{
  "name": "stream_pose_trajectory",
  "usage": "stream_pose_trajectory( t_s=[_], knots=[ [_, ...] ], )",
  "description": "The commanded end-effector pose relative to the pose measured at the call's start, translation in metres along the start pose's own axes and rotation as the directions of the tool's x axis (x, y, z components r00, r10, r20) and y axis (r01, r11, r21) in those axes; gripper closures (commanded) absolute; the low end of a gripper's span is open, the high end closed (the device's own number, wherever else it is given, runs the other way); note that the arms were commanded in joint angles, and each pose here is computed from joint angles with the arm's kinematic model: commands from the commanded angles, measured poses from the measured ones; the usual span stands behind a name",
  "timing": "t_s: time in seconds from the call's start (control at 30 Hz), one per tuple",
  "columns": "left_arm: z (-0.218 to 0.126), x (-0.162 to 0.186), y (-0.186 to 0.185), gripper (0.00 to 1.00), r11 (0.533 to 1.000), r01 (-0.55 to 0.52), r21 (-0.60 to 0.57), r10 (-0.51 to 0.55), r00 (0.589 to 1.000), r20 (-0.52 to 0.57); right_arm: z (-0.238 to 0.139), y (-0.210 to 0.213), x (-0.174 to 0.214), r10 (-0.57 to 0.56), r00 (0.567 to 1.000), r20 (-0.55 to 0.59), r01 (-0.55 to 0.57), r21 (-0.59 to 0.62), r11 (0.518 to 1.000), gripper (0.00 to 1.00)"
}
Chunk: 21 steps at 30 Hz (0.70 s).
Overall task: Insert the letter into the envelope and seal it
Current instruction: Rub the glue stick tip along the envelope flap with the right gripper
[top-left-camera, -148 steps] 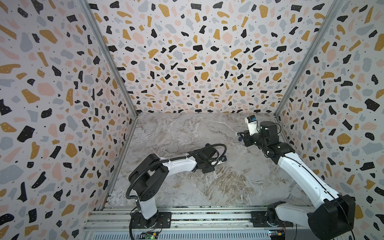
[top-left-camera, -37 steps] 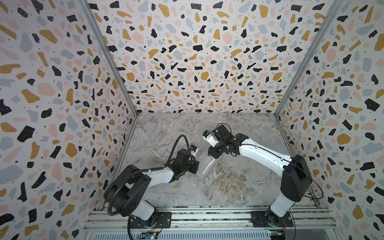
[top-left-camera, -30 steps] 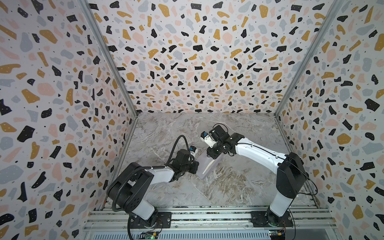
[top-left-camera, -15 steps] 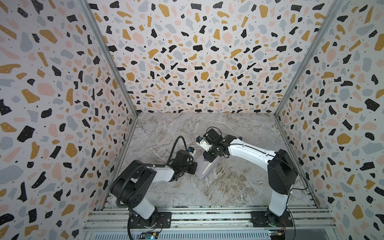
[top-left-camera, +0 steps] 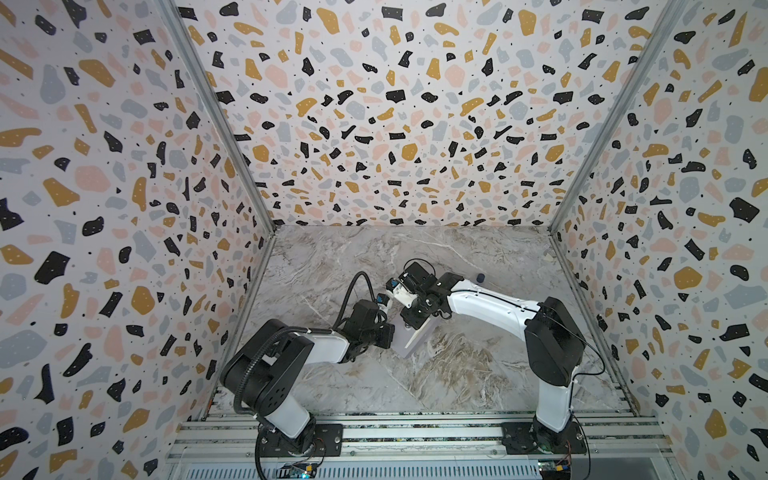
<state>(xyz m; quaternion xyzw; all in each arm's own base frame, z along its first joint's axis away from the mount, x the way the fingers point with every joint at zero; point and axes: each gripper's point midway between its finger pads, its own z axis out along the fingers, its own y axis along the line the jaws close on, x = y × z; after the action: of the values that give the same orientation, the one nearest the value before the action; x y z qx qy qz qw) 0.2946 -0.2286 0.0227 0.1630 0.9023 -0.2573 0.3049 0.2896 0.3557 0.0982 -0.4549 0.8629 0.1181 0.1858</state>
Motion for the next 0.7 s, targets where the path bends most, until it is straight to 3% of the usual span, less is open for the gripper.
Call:
stream_pose_trajectory(
  t_s=[0.0,0.67],
  knots=[
    [0.002,0.007,0.008,1.0,1.0,-0.007,-0.022,0.007,1.0,-0.011,-0.006,0.001,-0.008,-0.015,1.0,0.011,0.015,0.012,1.0,1.0],
    [0.004,0.01,0.008,1.0,1.0,-0.009,-0.022,0.009,1.0,-0.019,0.004,0.001,-0.002,-0.02,1.0,-0.023,0.021,0.036,0.999,1.0]
  ],
)
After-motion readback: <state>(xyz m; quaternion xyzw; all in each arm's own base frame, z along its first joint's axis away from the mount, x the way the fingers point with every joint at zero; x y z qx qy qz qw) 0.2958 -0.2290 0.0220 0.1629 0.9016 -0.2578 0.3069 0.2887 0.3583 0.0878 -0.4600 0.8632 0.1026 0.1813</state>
